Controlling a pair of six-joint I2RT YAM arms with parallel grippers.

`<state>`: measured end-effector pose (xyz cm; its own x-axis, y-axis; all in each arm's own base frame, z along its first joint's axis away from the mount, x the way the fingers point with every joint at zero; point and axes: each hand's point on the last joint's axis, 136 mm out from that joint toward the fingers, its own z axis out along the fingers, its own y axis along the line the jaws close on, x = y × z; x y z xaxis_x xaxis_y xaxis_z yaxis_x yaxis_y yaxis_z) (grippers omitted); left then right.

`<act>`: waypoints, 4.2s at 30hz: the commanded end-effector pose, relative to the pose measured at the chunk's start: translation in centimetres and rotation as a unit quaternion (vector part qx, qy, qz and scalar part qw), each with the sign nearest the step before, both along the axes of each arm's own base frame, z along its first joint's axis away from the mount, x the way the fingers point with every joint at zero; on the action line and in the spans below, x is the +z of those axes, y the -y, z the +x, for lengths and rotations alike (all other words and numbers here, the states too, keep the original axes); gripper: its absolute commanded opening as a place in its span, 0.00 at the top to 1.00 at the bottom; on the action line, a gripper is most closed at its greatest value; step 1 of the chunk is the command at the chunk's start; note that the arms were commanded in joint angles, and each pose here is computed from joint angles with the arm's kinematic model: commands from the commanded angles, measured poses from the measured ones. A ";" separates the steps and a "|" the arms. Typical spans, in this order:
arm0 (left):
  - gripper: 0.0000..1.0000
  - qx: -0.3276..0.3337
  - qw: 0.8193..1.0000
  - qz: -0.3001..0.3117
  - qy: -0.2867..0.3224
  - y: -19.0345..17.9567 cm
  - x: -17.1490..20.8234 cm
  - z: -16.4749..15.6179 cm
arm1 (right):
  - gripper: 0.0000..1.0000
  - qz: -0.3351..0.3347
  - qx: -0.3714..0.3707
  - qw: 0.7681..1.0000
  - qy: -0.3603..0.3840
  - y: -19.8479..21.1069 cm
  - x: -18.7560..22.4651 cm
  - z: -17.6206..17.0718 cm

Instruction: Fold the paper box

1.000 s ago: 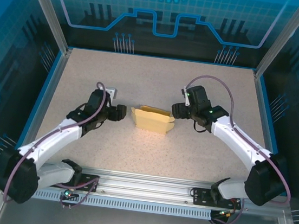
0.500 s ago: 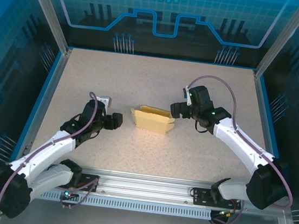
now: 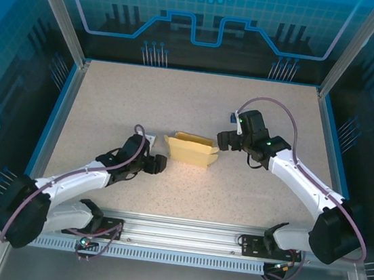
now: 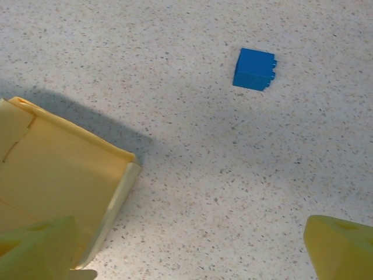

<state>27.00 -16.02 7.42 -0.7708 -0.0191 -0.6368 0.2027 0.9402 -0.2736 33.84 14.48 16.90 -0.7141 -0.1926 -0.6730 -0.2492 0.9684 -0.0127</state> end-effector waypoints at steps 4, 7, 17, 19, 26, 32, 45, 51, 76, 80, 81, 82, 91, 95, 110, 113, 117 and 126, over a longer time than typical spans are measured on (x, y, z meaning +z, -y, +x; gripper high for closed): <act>0.28 -0.005 0.999 -0.038 0.033 2.7 0.1 2.2 | 0.00 -0.007 -0.002 1.000 0.015 1.6 0.8 -0.3; 0.27 0.004 0.998 -0.046 0.034 3.3 0.0 3.1 | 0.00 -0.008 0.000 1.000 0.012 1.8 0.6 -0.6; 0.30 0.070 0.995 -0.035 0.065 2.0 1.1 7.8 | 0.00 -0.009 -0.004 1.000 0.005 2.4 0.1 -1.3; 0.30 0.071 0.995 -0.036 0.067 2.1 1.2 8.8 | 0.00 -0.015 -0.013 1.000 0.004 2.9 0.0 -1.3; 0.30 0.053 0.996 -0.035 0.068 3.7 1.5 12.8 | 0.00 0.012 -0.056 0.998 -0.009 5.0 -0.3 -1.2; 0.30 0.018 0.997 -0.051 0.055 6.7 1.6 16.0 | 0.01 0.020 -0.074 0.996 -0.042 5.4 -2.3 -1.1; 0.29 -0.023 0.996 -0.055 0.059 9.1 4.4 19.4 | 0.12 0.120 -0.035 0.984 -0.125 1.1 -7.0 -2.2; 0.28 0.015 0.995 -0.057 0.076 5.7 6.2 18.4 | 0.13 0.199 -0.002 0.967 -0.157 -3.3 -8.5 -3.1; 0.25 0.098 0.984 -0.098 0.113 -2.8 10.3 9.0 | 0.21 0.271 0.055 0.947 -0.164 -12.2 -9.6 -4.2; 0.22 0.088 0.984 -0.114 0.100 -2.4 10.3 7.8 | 0.19 0.221 0.053 0.964 -0.140 -10.4 -8.8 -4.2; 0.21 0.085 0.985 -0.117 0.096 -2.4 10.3 7.6 | 0.17 0.202 0.051 0.970 -0.129 -9.6 -8.4 -4.1; 0.20 0.082 0.985 -0.119 0.093 -2.3 10.3 7.3 | 0.16 0.187 0.048 0.974 -0.118 -8.9 -7.9 -3.9; 0.01 0.078 0.979 -0.156 0.108 -2.5 12.2 5.9 | 0.05 0.106 -0.008 0.994 -0.016 -1.3 -2.2 -1.3; 0.01 0.095 0.976 -0.173 0.095 -2.8 13.4 5.6 | 0.01 0.071 -0.054 0.996 0.026 2.5 -0.5 0.6; 0.01 0.046 0.967 -0.251 0.010 1.7 16.7 6.5 | 0.08 0.024 -0.127 0.991 -0.040 7.4 -3.7 11.4; 0.01 0.043 0.969 -0.244 0.008 2.0 16.5 6.6 | 0.12 0.019 -0.109 0.992 -0.067 6.0 -5.6 13.0; 0.01 0.050 0.972 -0.230 0.014 1.7 15.7 6.6 | 0.12 -0.026 -0.082 0.992 -0.095 4.7 -7.9 14.6; 0.01 0.074 0.967 -0.239 0.042 0.9 14.5 6.7 | 0.15 -0.049 -0.040 0.988 -0.140 2.7 -10.6 17.0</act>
